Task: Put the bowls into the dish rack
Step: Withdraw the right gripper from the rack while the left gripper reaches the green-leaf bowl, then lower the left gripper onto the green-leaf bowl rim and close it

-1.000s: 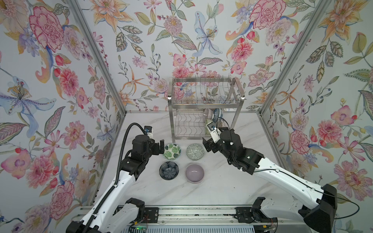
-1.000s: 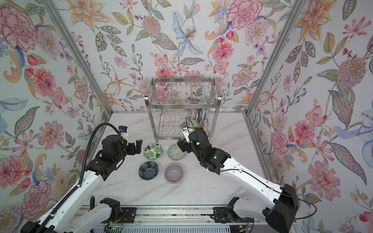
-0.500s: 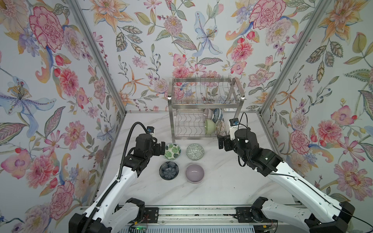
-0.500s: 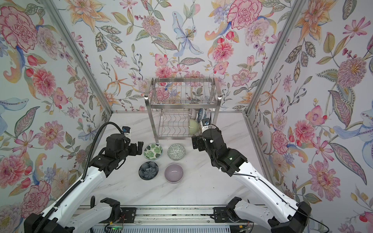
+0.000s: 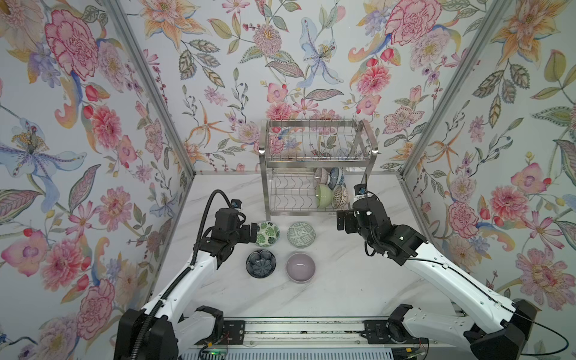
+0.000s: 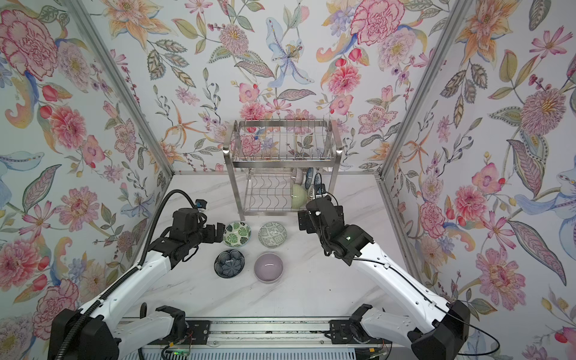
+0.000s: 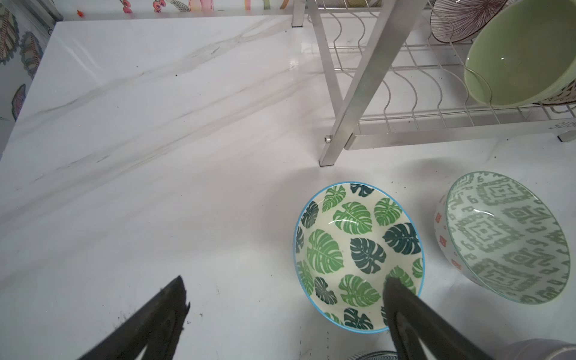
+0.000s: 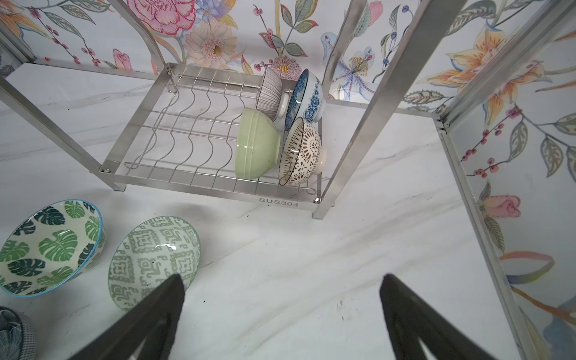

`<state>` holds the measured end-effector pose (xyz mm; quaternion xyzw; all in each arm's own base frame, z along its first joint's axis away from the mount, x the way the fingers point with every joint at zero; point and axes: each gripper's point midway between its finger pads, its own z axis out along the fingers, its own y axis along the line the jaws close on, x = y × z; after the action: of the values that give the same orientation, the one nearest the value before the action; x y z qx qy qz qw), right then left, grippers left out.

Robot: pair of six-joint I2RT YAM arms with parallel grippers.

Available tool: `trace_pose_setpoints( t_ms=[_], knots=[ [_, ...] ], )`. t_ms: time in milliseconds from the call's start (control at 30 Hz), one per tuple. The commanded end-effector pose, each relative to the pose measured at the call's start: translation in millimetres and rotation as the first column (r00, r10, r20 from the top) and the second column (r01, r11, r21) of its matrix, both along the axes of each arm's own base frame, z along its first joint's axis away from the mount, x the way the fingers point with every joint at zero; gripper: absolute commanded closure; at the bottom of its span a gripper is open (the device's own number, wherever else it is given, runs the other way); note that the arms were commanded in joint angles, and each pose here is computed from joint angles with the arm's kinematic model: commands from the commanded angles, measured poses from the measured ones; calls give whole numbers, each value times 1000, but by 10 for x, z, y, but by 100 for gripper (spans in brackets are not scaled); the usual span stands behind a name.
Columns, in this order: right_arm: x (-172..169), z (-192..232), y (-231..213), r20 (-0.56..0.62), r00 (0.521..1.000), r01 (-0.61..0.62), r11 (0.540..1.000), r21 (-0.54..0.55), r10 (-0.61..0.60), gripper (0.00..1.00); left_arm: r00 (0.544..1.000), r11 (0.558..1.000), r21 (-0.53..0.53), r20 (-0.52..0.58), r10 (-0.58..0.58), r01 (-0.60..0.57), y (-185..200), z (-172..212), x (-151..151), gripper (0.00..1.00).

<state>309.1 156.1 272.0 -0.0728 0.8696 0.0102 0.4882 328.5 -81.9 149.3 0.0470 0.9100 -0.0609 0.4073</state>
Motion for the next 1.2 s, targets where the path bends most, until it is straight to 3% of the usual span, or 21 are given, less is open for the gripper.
trace_pose_setpoints(
  t_ms=[0, 267, 567, 833, 1167],
  knots=[
    [-58, -55, -127, -13, 999, 41, 999, -5, -41, 1, 1000, 999, -53, -25, -2, 1, -31, -147, 4, 0],
    [106, -170, -133, -57, 998, 37, 998, -44, -40, 1, 995, 993, -121, -95, -15, 3, -106, -500, 109, 1],
    [207, -269, -119, -72, 997, 32, 999, -31, -34, 1, 987, 992, -127, -160, -5, -15, -131, -785, 186, 12],
    [241, -302, -147, -78, 996, 36, 998, -44, -39, 1, 982, 993, -121, -189, -11, -12, -154, -905, 231, 45],
    [285, -331, -162, -82, 996, 33, 998, -53, -37, 1, 981, 986, -166, -193, -19, -14, -238, -941, 330, 59]
  ],
)
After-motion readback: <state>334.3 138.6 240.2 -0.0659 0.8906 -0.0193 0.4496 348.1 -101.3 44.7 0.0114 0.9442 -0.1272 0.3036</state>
